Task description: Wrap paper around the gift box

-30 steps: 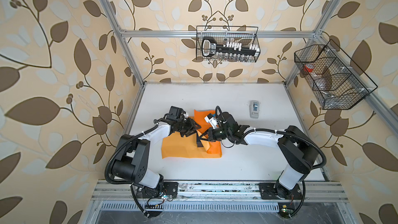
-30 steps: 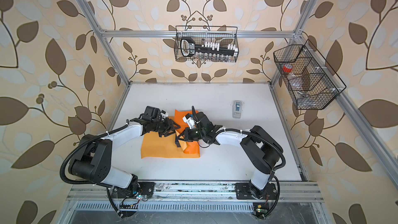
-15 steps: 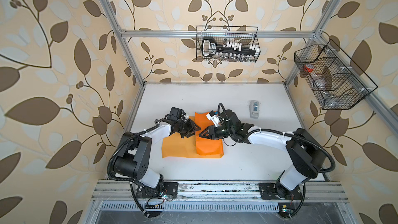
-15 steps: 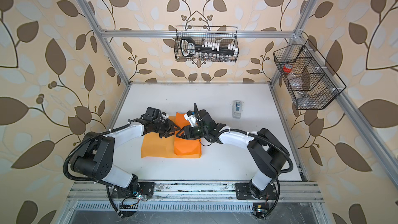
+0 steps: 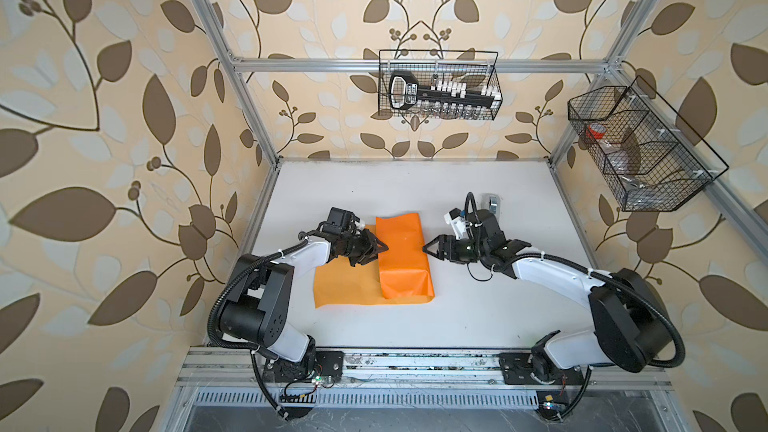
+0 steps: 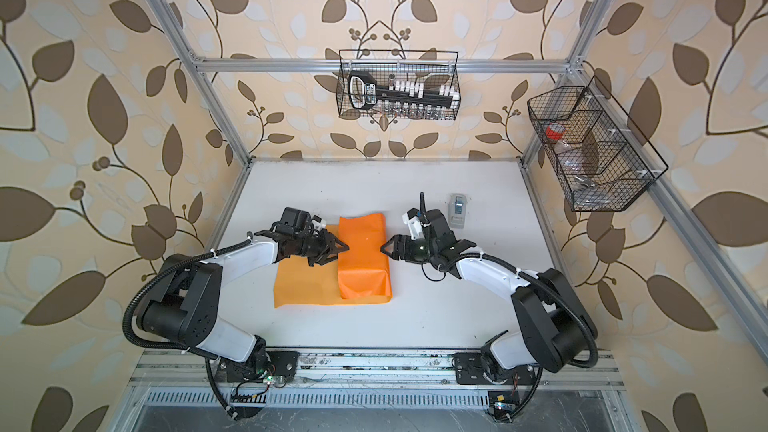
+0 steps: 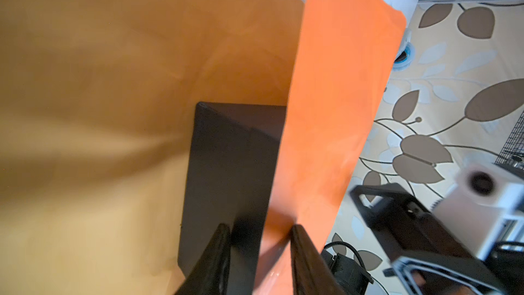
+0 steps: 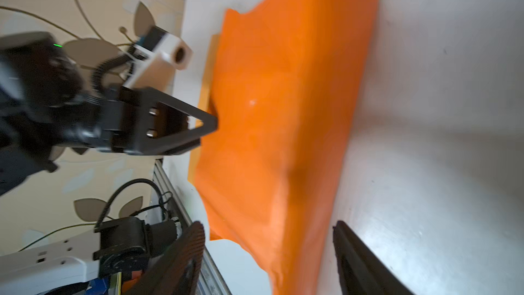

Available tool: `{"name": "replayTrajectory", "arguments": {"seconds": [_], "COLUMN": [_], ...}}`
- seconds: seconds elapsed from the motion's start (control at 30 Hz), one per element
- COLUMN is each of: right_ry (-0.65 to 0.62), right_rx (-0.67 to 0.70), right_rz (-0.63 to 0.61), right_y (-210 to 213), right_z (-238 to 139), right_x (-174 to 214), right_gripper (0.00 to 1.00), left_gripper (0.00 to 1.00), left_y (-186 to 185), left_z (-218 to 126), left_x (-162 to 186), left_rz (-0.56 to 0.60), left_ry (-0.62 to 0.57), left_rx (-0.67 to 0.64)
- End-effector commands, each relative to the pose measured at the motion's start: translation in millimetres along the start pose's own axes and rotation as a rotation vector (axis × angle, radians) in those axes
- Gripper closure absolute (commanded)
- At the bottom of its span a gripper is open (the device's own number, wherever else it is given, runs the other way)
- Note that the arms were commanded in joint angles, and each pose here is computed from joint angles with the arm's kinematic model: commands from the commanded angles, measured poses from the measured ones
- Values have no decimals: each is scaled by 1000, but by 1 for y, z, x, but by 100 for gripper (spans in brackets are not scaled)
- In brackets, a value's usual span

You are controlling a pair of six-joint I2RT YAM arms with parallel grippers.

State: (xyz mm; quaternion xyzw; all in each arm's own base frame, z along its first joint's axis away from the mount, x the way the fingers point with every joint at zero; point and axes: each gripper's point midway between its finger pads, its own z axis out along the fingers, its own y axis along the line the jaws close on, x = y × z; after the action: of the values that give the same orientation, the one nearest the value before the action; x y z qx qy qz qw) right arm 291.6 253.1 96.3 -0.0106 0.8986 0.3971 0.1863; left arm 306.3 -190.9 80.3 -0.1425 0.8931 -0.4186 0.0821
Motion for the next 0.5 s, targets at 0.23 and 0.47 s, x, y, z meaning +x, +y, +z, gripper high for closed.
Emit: {"name": "replayTrajectory", "arguments": {"seconds": [0.23, 0.47], "right_ry": [-25, -16], "right_rx": [-78, -27], "right_rz": [-26, -35], "right_y": [4, -22], "right_z": [12, 15], "right_x": [-10, -22], "right_gripper": [24, 24], "left_gripper": [65, 67], "left_y": [4, -1], "left_z": [13, 22], "left_x": [9, 5], "left_rz": [-35, -47], "left_ry": [30, 30], "left_rx": [14, 26]}}
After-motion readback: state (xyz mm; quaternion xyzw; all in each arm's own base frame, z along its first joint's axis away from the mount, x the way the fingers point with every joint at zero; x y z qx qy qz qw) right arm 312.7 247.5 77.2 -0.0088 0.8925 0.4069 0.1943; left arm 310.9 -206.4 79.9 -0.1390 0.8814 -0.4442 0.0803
